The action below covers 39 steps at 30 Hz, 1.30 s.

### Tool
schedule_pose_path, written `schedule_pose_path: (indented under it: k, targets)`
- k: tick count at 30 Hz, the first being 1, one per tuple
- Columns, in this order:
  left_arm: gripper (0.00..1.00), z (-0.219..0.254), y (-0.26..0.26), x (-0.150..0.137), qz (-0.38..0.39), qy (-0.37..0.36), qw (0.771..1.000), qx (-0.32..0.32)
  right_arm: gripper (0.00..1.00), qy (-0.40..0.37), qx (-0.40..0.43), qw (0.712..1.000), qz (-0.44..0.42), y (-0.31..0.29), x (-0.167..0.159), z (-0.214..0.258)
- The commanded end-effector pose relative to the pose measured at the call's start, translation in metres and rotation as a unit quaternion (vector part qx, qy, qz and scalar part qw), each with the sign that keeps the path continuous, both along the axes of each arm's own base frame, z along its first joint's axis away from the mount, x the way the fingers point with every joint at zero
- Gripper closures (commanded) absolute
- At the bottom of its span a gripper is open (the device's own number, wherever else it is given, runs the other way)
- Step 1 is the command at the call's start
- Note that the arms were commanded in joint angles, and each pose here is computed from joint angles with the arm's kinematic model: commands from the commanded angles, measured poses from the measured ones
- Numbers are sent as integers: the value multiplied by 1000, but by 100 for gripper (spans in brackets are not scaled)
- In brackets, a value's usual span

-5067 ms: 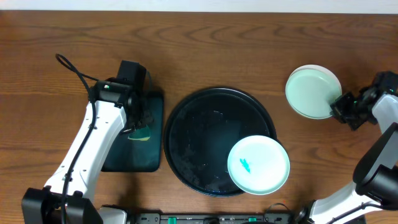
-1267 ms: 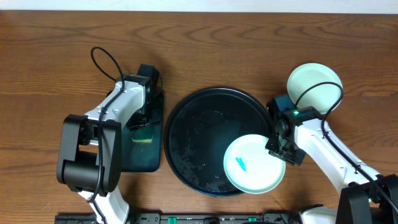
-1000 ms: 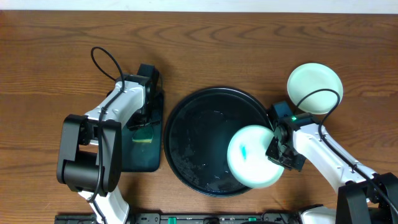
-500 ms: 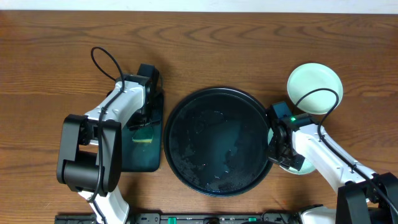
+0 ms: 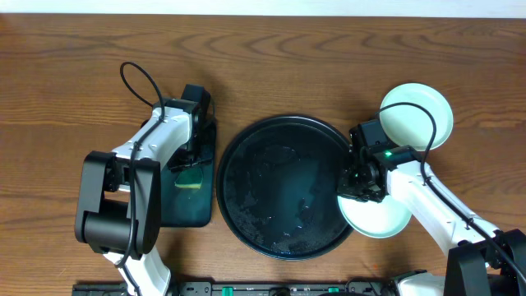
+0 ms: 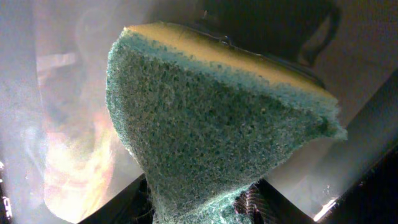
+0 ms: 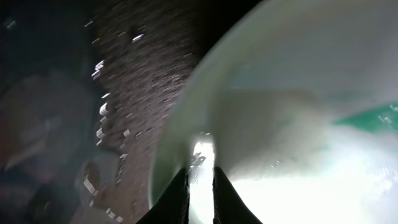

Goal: Clean dirty plates on tray and stack at the side
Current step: 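Release the plate and move the right gripper back toward the tray, then grasp the lower green plate rim and drag it to tray center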

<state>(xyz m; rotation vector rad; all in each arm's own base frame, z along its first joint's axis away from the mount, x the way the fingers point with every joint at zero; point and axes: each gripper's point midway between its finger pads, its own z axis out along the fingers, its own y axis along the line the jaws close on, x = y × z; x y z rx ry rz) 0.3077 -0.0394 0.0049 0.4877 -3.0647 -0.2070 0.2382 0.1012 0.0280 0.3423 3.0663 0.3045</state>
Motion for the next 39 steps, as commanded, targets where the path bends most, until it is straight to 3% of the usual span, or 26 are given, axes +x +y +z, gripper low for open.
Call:
schedule_pose_path:
  k: [1, 14, 31, 33, 37, 39]
  targets:
    - [52, -1, 1, 4, 0, 0, 1000, 0, 87, -6, 53, 996, 70, 25, -1, 7]
    - [51, -1, 1, 2, 0, 3, 1000, 1, 75, -9, 113, 972, 205, 107, -6, -27]
    - [52, -1, 2, 0, 0, 9, 1000, 2, 71, -84, 154, 930, 323, 164, 16, 20]
    - [52, -1, 2, 0, 0, 9, 1000, 2, 68, -71, 122, 944, 298, 156, 16, 16]
    - [51, -1, 2, 0, 0, 9, 1000, 2, 85, -15, 11, 977, 211, 109, 12, 9]
    - [51, -1, 2, 0, 0, 9, 1000, 2, 83, 3, -27, 979, 202, 92, 7, 18]
